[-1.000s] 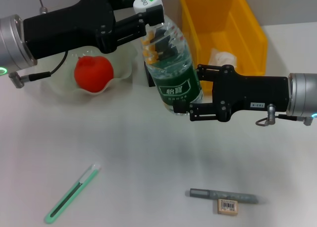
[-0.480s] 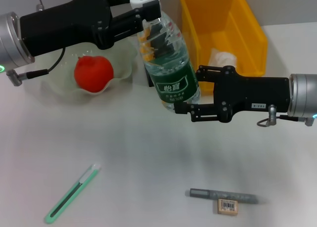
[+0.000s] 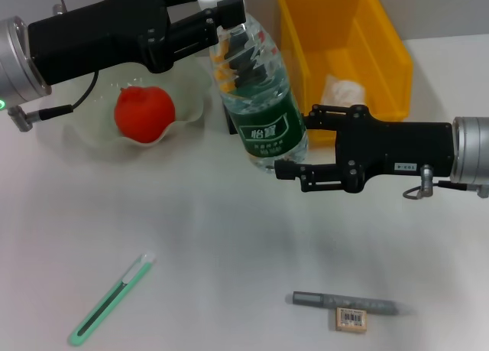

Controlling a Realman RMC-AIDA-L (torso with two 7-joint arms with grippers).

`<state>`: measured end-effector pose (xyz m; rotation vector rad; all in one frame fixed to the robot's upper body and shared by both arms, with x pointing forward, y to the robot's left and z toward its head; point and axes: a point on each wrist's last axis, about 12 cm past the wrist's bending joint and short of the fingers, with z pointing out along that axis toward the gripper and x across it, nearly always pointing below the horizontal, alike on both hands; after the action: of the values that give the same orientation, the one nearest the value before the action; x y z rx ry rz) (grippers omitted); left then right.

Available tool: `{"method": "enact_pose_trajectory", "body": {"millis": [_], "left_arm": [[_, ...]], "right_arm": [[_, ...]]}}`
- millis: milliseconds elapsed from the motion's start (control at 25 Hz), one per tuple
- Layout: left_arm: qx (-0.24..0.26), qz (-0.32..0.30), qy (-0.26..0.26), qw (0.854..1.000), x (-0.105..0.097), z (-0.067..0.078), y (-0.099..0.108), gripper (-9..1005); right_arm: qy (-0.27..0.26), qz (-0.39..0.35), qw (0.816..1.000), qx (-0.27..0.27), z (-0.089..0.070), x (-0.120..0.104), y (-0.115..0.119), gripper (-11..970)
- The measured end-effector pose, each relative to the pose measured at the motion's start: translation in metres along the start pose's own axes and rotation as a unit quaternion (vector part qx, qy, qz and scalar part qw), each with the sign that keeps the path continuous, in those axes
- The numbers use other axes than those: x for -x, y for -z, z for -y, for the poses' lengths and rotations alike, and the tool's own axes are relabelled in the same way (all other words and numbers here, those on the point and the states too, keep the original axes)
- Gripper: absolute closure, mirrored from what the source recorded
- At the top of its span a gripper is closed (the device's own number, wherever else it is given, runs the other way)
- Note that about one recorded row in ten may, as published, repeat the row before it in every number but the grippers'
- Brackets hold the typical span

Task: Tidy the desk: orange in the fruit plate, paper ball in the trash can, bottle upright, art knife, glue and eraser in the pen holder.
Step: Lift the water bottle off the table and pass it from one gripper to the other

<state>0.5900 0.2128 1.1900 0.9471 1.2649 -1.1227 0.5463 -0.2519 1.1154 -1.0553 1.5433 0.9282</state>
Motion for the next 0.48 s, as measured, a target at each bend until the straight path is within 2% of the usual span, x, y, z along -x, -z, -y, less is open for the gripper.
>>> {"method": "enact_pose_trajectory", "body": {"millis": [480], "left_arm": [[0.003,0.002,-0.001,1.0,0.0005,-0.0005,0.0006,566]], "right_arm": [[-0.001,-0.005,1.0,0.001,-0.0013,-0.0019,0.0015,204]]}}
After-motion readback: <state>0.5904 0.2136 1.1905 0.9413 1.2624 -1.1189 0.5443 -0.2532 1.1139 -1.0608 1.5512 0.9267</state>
